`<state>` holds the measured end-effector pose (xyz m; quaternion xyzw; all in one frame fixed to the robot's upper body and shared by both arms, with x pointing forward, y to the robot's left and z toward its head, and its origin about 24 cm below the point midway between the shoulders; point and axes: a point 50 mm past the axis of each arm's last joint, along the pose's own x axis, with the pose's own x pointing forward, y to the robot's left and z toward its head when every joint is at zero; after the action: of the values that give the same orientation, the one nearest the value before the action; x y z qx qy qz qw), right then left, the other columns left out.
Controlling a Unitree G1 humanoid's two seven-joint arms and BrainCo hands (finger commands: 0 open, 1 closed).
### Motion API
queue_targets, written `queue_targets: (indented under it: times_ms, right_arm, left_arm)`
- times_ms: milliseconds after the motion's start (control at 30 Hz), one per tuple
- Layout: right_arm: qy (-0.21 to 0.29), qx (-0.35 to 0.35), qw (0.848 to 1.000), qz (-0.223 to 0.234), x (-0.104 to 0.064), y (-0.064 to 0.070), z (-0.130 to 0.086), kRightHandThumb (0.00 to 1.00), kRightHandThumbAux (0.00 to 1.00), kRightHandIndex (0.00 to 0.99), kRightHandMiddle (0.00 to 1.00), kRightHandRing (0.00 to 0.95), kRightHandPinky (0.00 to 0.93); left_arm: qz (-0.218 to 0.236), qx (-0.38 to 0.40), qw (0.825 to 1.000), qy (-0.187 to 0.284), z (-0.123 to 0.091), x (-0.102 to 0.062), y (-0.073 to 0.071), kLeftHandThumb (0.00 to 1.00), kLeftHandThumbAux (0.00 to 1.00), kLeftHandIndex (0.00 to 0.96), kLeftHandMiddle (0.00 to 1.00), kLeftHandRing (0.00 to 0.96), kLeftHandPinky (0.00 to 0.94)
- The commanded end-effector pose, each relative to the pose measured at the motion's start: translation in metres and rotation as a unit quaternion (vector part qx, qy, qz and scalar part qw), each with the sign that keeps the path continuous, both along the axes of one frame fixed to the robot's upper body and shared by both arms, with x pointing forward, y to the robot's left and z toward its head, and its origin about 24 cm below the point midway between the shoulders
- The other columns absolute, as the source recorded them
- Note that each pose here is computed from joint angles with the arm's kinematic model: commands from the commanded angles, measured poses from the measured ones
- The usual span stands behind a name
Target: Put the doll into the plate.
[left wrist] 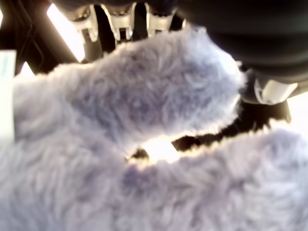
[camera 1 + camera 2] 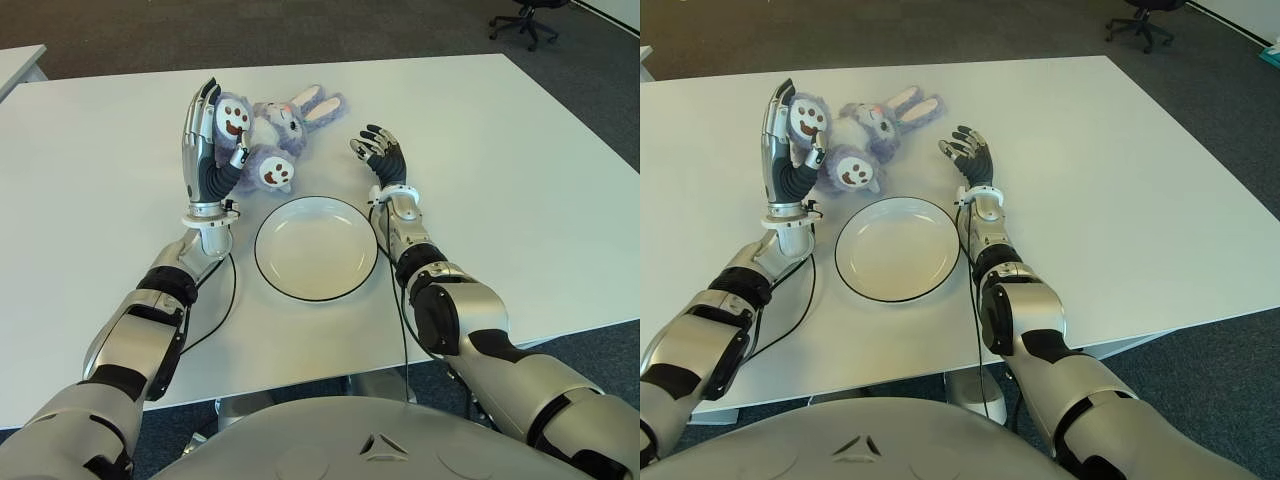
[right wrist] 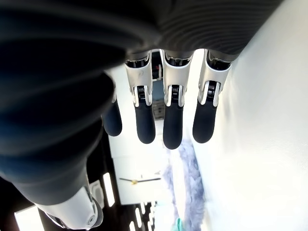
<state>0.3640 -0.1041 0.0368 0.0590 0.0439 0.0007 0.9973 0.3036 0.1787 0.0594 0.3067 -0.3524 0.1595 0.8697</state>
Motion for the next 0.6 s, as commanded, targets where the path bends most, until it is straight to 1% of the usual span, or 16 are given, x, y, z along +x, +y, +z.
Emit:
queue_targets:
  times_ms: [33, 233, 467, 600]
  right_arm:
    - [0.161, 0.01, 0.987, -0.006, -0.0434, -0.0018, -0.0709, 0.303, 0.806, 0.202, 0.244, 0.257, 0.275]
    - [0.159, 0.011, 0.987, -0.006, -0.0437, -0.0019, -0.071, 0.306, 0.816, 0.204, 0.243, 0.255, 0.274]
    - [0.159, 0.012, 0.987, -0.007, -0.0438, -0.0017, -0.0711, 0.314, 0.815, 0.203, 0.242, 0.252, 0.27]
    - [0.159, 0.012, 0.987, -0.006, -0.0439, -0.0015, -0.0711, 0.316, 0.814, 0.203, 0.24, 0.248, 0.264]
  left_arm:
    - [0.015, 0.017, 0.998, 0.058, -0.0289, -0.0101, -0.0057, 0.505, 0.276, 0.0, 0.096, 0.088, 0.015]
    - [0.022, 0.019, 0.998, 0.052, -0.0261, -0.0061, -0.0071, 0.518, 0.288, 0.0, 0.108, 0.095, 0.024]
    - [0.026, -0.006, 0.998, 0.065, -0.0258, -0.0033, -0.0066, 0.548, 0.302, 0.0, 0.117, 0.096, 0.025]
    - [0.028, -0.015, 0.997, 0.068, -0.0245, -0.0013, -0.007, 0.544, 0.306, 0.0, 0.134, 0.114, 0.063]
